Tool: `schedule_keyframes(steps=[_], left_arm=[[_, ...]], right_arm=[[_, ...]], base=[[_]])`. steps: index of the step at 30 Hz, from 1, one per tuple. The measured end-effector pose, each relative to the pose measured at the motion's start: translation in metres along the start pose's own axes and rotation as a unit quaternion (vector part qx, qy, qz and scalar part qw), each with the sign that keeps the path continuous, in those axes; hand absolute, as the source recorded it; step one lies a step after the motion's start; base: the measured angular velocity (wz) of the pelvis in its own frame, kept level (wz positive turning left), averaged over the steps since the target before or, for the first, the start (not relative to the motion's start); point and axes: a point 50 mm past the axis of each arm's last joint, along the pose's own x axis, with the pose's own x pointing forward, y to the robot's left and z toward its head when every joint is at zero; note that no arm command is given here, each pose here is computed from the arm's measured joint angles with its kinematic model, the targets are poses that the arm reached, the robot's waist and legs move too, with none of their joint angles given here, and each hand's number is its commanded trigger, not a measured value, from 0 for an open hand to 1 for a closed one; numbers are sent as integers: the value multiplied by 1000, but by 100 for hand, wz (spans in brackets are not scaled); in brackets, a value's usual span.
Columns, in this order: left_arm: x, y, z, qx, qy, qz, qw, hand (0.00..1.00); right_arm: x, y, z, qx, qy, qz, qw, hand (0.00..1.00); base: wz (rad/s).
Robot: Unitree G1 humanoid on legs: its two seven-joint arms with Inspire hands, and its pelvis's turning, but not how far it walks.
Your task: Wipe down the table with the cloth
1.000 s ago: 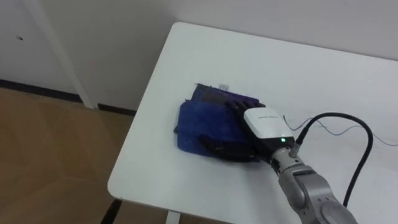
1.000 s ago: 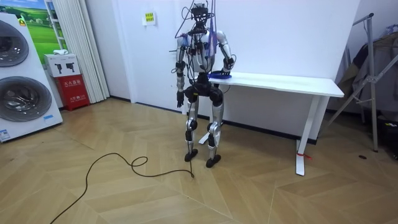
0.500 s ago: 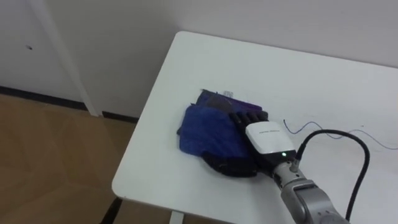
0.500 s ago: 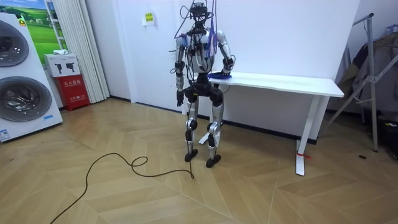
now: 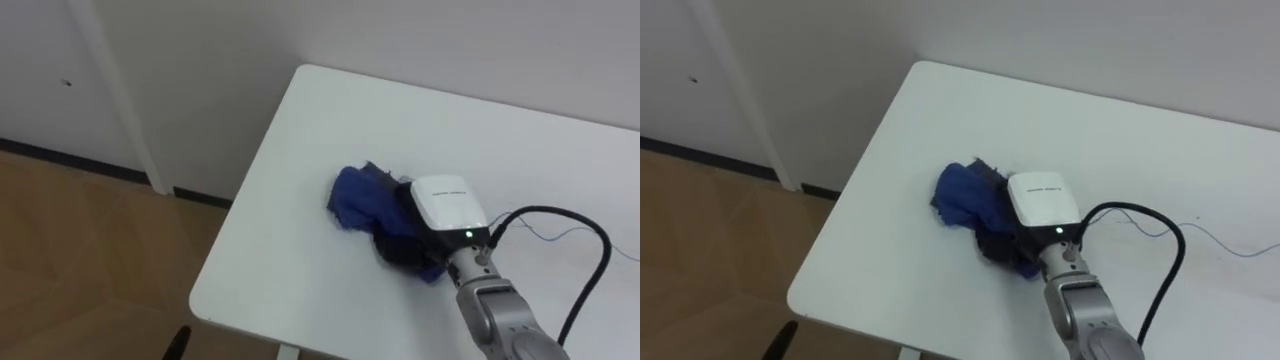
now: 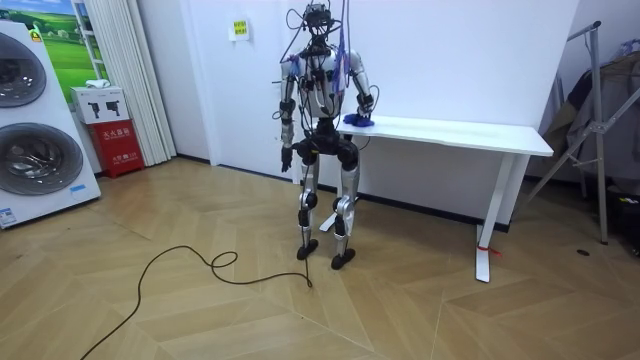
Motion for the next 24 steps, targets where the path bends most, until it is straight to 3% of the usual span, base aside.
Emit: schedule_keyframes(steps=[13, 24], left_arm=[[-2, 3, 10, -11, -31, 6, 999, 0], [-3, -7, 3, -38, -4, -4, 999, 0]], right_arm=[[2, -3, -4, 43, 8, 11, 999, 100], [11, 1, -20, 229, 71, 63, 969, 100]], base=[[0], [-4]])
